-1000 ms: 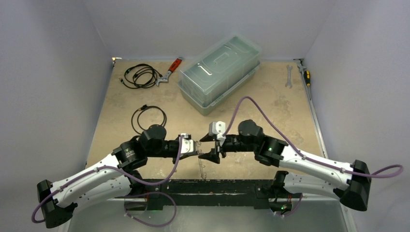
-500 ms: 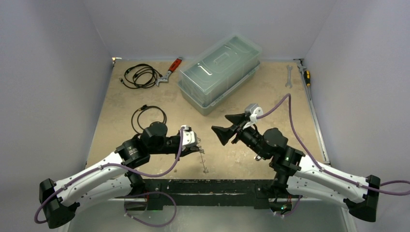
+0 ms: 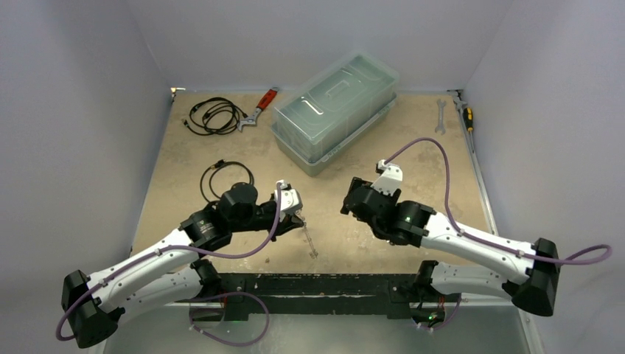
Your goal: Put the keys on the keyring
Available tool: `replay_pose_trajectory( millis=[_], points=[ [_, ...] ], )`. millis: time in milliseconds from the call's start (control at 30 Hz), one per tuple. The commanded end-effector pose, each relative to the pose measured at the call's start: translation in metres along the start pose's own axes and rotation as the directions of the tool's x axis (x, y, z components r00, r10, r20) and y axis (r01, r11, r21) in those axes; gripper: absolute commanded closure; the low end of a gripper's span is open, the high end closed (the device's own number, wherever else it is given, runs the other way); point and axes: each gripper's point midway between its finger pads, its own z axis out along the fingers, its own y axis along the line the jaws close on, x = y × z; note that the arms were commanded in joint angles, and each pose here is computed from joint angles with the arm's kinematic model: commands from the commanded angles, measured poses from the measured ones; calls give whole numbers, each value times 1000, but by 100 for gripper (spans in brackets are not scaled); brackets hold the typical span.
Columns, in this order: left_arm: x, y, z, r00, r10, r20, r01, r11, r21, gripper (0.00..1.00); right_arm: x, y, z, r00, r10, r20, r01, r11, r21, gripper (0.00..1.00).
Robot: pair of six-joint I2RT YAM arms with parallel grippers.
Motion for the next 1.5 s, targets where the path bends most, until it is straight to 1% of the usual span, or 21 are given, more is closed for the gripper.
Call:
replay_pose_trajectory(
  millis=[0,100,167,233,333,367,467,567,700,767,900,1033,1167,1233,1267,1300,1367,1467],
  points=[
    [-18,10,1,998,-17,53,19,999,-51,100,12,-51,-3,999,22,-26,-13,954,300,15],
    [-17,10,0,998,-17,52,19,998,-54,100,24,-77,-4,999,4,-51,19,897,442,15],
    [-17,10,0,998,-15,57,18,998,-55,100,29,-92,-2,999,18,-44,6,870,492,13],
    [-17,10,-1,998,-15,57,18,998,-57,100,31,-102,4,997,59,-56,-23,866,500,13],
    [-17,11,0,998,-16,53,19,998,-56,100,30,-121,17,981,171,-91,-106,866,488,14],
    [-16,10,0,999,-17,51,20,998,-56,100,27,-130,20,975,210,-74,-148,859,490,15],
    [-17,11,0,998,-17,53,20,998,-61,100,21,-145,25,963,266,-37,-217,851,479,17],
    [-16,9,-1,997,-44,55,47,997,-58,100,26,-156,28,958,285,-41,-228,838,496,22],
    [-17,10,-1,997,-42,59,46,997,-59,100,44,-166,35,942,326,-82,-235,813,532,28],
    [-16,10,-1,997,-45,58,48,997,-59,100,54,-173,37,925,370,-86,-260,782,566,35],
    [-16,9,-1,997,-46,58,50,997,-57,100,64,-185,37,908,411,-81,-278,736,617,37],
    [-15,10,0,997,-47,56,51,997,-59,100,68,-190,36,902,425,-74,-283,713,641,36],
    [-15,9,0,997,-48,55,51,997,-57,100,80,-187,40,887,449,-104,-292,721,629,35],
    [-15,9,0,997,-47,57,51,997,-57,100,89,-183,42,873,468,-136,-294,729,618,42],
    [-15,9,0,997,-47,56,50,997,-56,100,92,-181,42,866,477,-150,-297,731,614,44],
    [-15,9,0,997,-48,56,51,997,-56,100,95,-181,41,857,492,-152,-306,725,616,44],
    [-15,9,0,997,-48,54,51,997,-55,100,95,-175,44,848,510,-144,-344,736,583,43],
    [-15,10,0,997,-47,54,50,997,-56,100,85,-163,53,852,506,-129,-387,778,496,41]
  ],
)
